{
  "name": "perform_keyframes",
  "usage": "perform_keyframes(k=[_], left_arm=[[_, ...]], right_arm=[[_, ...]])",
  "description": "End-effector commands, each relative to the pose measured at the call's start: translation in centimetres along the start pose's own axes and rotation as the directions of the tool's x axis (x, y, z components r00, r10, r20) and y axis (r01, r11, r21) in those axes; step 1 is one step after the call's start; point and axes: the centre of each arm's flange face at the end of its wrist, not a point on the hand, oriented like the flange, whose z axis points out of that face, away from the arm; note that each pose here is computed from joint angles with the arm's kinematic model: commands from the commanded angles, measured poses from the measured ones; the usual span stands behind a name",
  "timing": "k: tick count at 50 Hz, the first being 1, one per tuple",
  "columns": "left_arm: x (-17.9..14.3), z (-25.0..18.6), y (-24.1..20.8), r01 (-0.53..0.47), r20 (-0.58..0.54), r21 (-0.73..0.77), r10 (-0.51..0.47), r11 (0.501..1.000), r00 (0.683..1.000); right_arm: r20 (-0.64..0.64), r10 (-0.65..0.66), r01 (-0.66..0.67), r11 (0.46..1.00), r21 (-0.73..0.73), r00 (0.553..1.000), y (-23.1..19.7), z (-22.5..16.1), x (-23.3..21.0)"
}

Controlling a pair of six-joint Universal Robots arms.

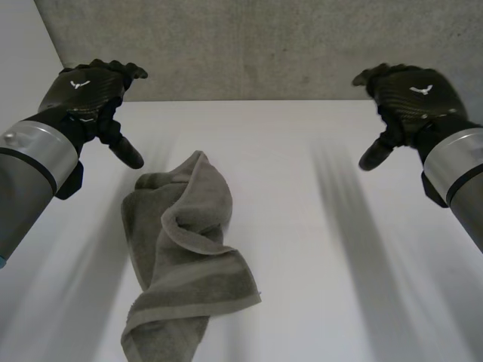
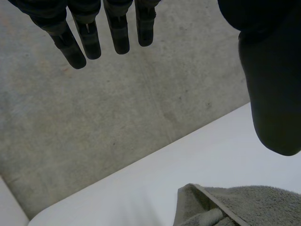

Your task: Fold the towel.

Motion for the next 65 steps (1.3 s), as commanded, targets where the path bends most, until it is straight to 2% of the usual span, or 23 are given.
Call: perform_keyframes(k=[1, 3, 5, 6, 8, 9, 11, 12, 14, 17, 19, 26, 44, 53, 55, 56, 58, 59, 61, 62, 63, 64, 65], left_arm=[[-0.1, 2.8, 2.9, -0.104, -0.129, 0.041, 0.108, 0.994, 0.986], [0.1, 3.7, 3.9, -0.160, -0.163, 0.062, 0.168, 0.985, 0.972], [0.7, 4.9, 5.4, -0.281, -0.215, 0.107, 0.298, 0.954, 0.930], [0.7, 4.9, 5.5, -0.282, -0.215, 0.107, 0.299, 0.953, 0.930], [1.0, 6.0, 7.6, -0.400, -0.256, 0.117, 0.417, 0.909, 0.872], [1.0, 6.1, 7.6, -0.401, -0.256, 0.117, 0.418, 0.909, 0.872], [1.2, 7.1, 9.8, -0.479, -0.291, 0.096, 0.484, 0.873, 0.825], [1.2, 7.1, 9.8, -0.479, -0.291, 0.096, 0.485, 0.873, 0.825], [1.4, 7.8, 11.6, -0.537, -0.324, 0.071, 0.529, 0.840, 0.784], [1.5, 8.2, 12.5, -0.561, -0.342, 0.060, 0.545, 0.825, 0.765], [1.7, 8.9, 13.9, -0.599, -0.365, 0.054, 0.575, 0.799, 0.733], [2.2, 9.6, 15.7, -0.610, -0.409, 0.029, 0.566, 0.792, 0.716], [5.1, 9.3, 16.2, -0.567, -0.517, 0.111, 0.535, 0.816, 0.668], [4.4, 11.3, 12.3, -0.578, -0.395, 0.220, 0.614, 0.786, 0.684], [3.0, 12.5, 9.0, -0.573, -0.272, 0.250, 0.625, 0.780, 0.732], [3.0, 12.6, 9.0, -0.573, -0.271, 0.250, 0.625, 0.780, 0.732], [1.4, 13.5, 4.8, -0.530, -0.109, 0.283, 0.576, 0.799, 0.810], [1.4, 13.5, 4.8, -0.530, -0.108, 0.284, 0.576, 0.799, 0.810], [-0.3, 13.3, 0.1, -0.435, 0.039, 0.339, 0.449, 0.834, 0.893], [-0.3, 13.3, 0.0, -0.434, 0.040, 0.339, 0.448, 0.835, 0.893], [-1.0, 12.8, -2.1, -0.370, 0.093, 0.375, 0.363, 0.850, 0.927], [-1.1, 12.8, -2.1, -0.369, 0.093, 0.376, 0.362, 0.850, 0.928], [-1.7, 12.2, -3.9, -0.306, 0.127, 0.414, 0.278, 0.857, 0.952]], right_arm=[[0.222, 0.005, 0.030, 0.988, -0.153, 0.975, 2.1, -1.6, -2.6], [0.302, 0.049, 0.028, 0.969, -0.246, 0.952, 4.4, -1.9, -5.0], [0.350, 0.073, 0.030, 0.960, -0.280, 0.934, 5.4, -2.2, -6.8], [0.351, 0.073, 0.030, 0.960, -0.280, 0.934, 5.4, -2.2, -6.8], [0.408, 0.116, 0.031, 0.942, -0.335, 0.905, 7.4, -2.6, -9.8], [0.408, 0.116, 0.031, 0.942, -0.336, 0.905, 7.4, -2.6, -9.8], [0.411, 0.155, 0.014, 0.924, -0.381, 0.899, 9.5, -2.3, -11.6], [0.410, 0.156, 0.014, 0.924, -0.381, 0.899, 9.5, -2.3, -11.6], [0.400, 0.202, -0.010, 0.901, -0.434, 0.894, 11.9, -1.8, -13.1], [0.402, 0.225, -0.021, 0.891, -0.453, 0.888, 12.8, -1.6, -13.9], [0.411, 0.259, -0.040, 0.881, -0.471, 0.874, 13.9, -1.5, -15.6], [0.343, 0.278, -0.071, 0.857, -0.510, 0.897, 16.4, -0.4, -16.4], [0.334, 0.265, -0.122, 0.911, -0.394, 0.904, 15.7, 1.1, -17.3], [0.340, 0.249, -0.136, 0.936, -0.323, 0.907, 13.4, 2.8, -17.0], [0.308, 0.225, -0.150, 0.957, -0.247, 0.925, 11.2, 5.1, -15.4], [0.307, 0.224, -0.150, 0.957, -0.247, 0.925, 11.2, 5.1, -15.3], [0.253, 0.138, -0.120, 0.989, -0.084, 0.958, 6.0, 7.4, -12.1], [0.252, 0.137, -0.120, 0.989, -0.083, 0.958, 6.0, 7.4, -12.1], [0.186, 0.039, -0.063, 0.990, 0.123, 0.982, -0.1, 8.0, -9.3], [0.185, 0.038, -0.062, 0.990, 0.125, 0.982, -0.1, 8.0, -9.2], [0.145, -0.009, -0.027, 0.968, 0.248, 0.989, -3.4, 7.8, -8.2], [0.144, -0.009, -0.027, 0.968, 0.249, 0.989, -3.4, 7.8, -8.1], [0.102, -0.052, 0.012, 0.932, 0.361, 0.993, -6.3, 7.3, -7.3]])
